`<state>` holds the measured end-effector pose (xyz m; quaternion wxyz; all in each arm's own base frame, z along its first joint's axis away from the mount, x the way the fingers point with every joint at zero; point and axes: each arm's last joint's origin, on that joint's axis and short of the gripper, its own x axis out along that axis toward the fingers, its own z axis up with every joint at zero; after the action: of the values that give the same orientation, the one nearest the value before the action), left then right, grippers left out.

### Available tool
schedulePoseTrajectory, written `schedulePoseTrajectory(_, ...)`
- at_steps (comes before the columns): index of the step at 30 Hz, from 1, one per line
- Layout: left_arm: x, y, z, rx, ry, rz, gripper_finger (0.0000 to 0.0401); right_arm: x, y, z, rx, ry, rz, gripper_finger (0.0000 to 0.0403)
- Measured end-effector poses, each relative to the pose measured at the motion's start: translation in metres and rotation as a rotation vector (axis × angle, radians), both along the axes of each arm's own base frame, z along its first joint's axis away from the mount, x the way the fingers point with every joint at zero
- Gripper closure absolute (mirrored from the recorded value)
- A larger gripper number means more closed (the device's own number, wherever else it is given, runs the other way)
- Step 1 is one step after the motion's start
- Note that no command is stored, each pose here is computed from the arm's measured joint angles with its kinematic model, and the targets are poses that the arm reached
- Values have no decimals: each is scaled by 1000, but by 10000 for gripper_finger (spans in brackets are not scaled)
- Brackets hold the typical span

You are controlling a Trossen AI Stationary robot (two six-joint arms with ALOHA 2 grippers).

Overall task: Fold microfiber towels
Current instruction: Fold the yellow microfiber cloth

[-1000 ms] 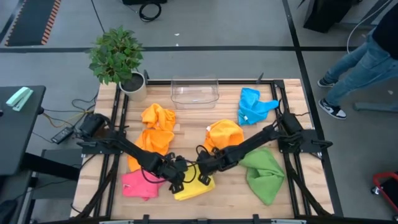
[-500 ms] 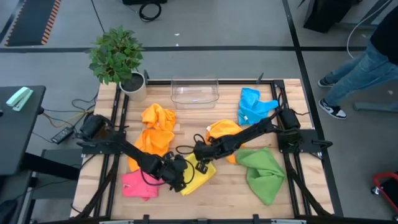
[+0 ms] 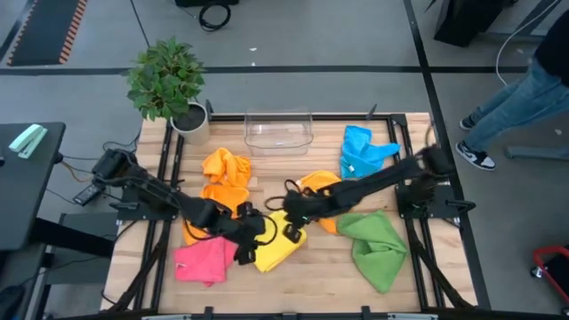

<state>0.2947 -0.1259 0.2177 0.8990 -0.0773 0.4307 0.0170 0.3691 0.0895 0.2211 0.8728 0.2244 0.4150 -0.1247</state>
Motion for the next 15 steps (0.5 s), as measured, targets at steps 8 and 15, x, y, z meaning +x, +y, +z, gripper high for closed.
schedulePoseTrajectory(8,46,41,-44,-159,54,-145,254,-87,47,48,-212,31,-236,377)
schedulePoseTrajectory(15,57,67,-78,-181,145,-170,379,-125,64,56,-220,14,-369,377)
